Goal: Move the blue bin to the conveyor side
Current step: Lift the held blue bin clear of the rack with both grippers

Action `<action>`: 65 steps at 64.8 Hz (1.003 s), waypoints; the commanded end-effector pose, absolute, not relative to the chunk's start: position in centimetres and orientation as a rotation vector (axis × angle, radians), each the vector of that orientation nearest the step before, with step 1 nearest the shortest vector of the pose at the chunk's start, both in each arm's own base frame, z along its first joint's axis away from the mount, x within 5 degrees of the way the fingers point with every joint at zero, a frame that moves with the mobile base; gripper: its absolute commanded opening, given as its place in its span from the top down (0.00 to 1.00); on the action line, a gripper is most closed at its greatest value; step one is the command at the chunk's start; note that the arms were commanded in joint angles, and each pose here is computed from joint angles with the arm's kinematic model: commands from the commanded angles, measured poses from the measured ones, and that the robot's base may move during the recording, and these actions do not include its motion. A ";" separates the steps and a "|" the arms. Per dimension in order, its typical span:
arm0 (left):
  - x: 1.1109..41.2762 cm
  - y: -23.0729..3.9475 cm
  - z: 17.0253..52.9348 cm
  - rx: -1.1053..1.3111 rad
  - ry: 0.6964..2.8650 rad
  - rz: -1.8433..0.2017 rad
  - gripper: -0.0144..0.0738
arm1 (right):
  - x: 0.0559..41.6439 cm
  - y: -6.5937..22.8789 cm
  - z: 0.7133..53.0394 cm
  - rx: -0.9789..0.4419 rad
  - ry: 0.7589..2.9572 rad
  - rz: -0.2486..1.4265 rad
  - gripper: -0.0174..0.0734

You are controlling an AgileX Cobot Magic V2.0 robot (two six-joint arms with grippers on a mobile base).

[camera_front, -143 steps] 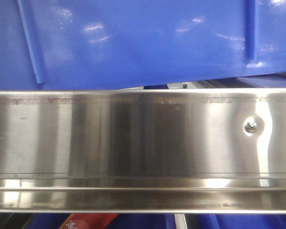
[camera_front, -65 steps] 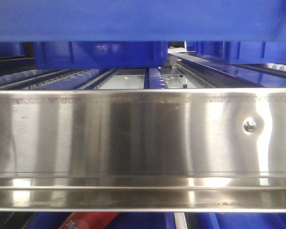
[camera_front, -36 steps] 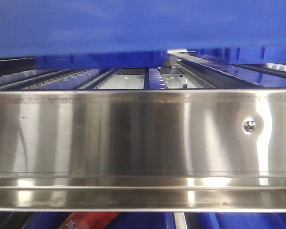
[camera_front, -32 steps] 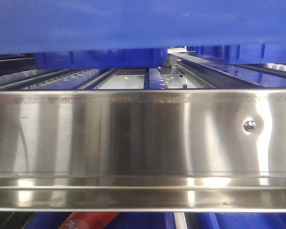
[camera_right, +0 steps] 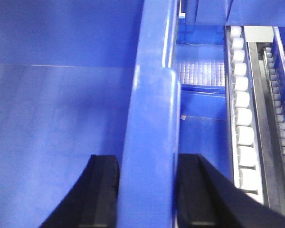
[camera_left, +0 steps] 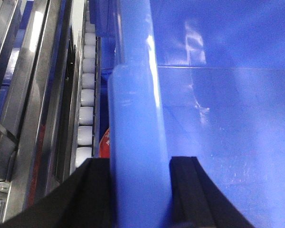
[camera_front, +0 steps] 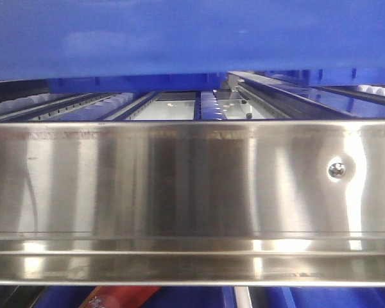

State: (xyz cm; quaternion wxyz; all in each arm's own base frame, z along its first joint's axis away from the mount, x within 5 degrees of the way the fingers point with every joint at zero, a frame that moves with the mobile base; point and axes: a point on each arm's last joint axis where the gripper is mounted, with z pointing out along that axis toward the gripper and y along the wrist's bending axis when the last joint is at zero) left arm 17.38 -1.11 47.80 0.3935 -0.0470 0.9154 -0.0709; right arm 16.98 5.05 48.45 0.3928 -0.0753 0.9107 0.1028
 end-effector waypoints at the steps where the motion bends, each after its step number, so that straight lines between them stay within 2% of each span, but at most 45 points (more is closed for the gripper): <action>1: 17.0 -0.7 49.1 -0.117 2.202 -0.137 0.86 | 16.6 4.4 49.8 -0.183 2.192 0.205 0.91; 65: 17.0 -0.7 49.1 -0.117 2.202 -0.137 0.86 | 16.6 4.4 49.8 -0.183 2.192 0.205 0.91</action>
